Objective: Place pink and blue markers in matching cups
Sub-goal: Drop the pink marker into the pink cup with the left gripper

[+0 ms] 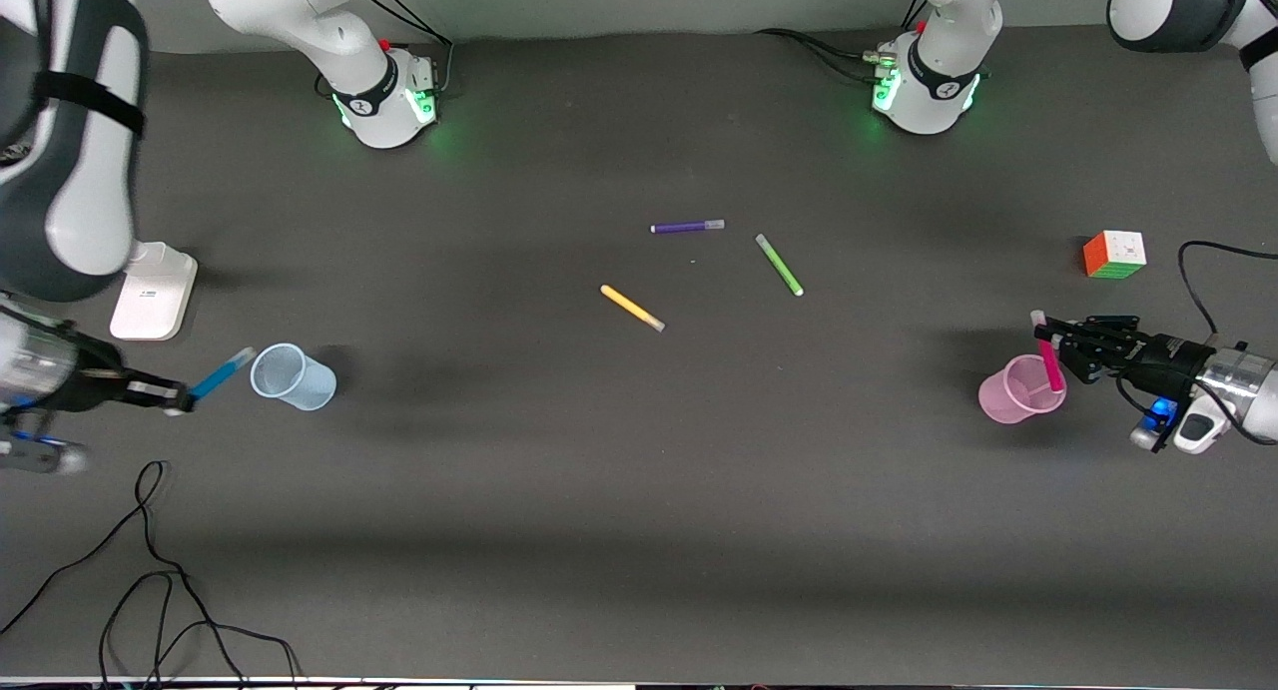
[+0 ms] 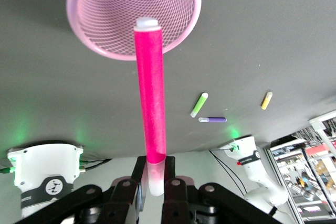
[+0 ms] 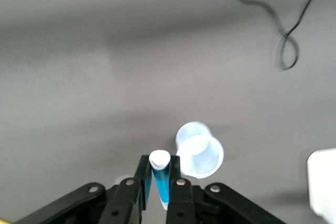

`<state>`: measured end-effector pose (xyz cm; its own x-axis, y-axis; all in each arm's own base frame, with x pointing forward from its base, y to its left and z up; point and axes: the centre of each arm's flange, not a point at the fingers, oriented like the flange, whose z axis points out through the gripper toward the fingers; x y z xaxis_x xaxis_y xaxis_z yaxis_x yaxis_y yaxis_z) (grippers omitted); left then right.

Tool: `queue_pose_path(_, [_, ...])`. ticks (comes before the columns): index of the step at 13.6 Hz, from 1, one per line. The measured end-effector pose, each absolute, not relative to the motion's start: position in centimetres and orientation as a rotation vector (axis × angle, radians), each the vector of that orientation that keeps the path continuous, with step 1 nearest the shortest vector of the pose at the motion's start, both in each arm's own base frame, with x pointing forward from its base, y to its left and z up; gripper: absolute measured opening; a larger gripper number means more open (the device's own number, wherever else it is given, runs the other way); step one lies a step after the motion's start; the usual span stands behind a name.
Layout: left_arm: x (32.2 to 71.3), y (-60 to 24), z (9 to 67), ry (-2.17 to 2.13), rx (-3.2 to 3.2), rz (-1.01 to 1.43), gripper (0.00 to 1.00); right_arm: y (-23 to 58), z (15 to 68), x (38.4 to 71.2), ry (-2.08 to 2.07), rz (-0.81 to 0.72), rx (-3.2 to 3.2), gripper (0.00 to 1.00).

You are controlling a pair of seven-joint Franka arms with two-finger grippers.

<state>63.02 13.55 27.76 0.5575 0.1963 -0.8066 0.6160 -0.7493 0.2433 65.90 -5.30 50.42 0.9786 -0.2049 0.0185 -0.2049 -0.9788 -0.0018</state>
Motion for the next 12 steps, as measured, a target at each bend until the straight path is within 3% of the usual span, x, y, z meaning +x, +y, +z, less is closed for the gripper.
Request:
queue_pose_path(4, [62.5, 14.3, 24.2, 0.675, 2.191, -1.134, 0.17, -8.0, 46.7, 64.1, -0.278, 0.179, 3.144, 0.17])
queue_pose_path(8, [62.2, 15.0, 22.8, 0.692, 2.163, -1.14, 0.17, -9.1, 41.3, 62.1, -0.188, 0.233, 3.135, 0.17])
queue_pose_path(9, [62.2, 15.0, 22.7, 0.692, 2.161, -1.141, 0.23, -9.4, 40.4, 61.4, -0.177, 0.239, 3.136, 0.17])
queue_pose_path(12, [62.7, 14.6, 22.7, 0.691, 2.177, -1.113, 0.57, -10.1, 38.2, 59.3, -0.142, 0.261, 3.142, 0.17])
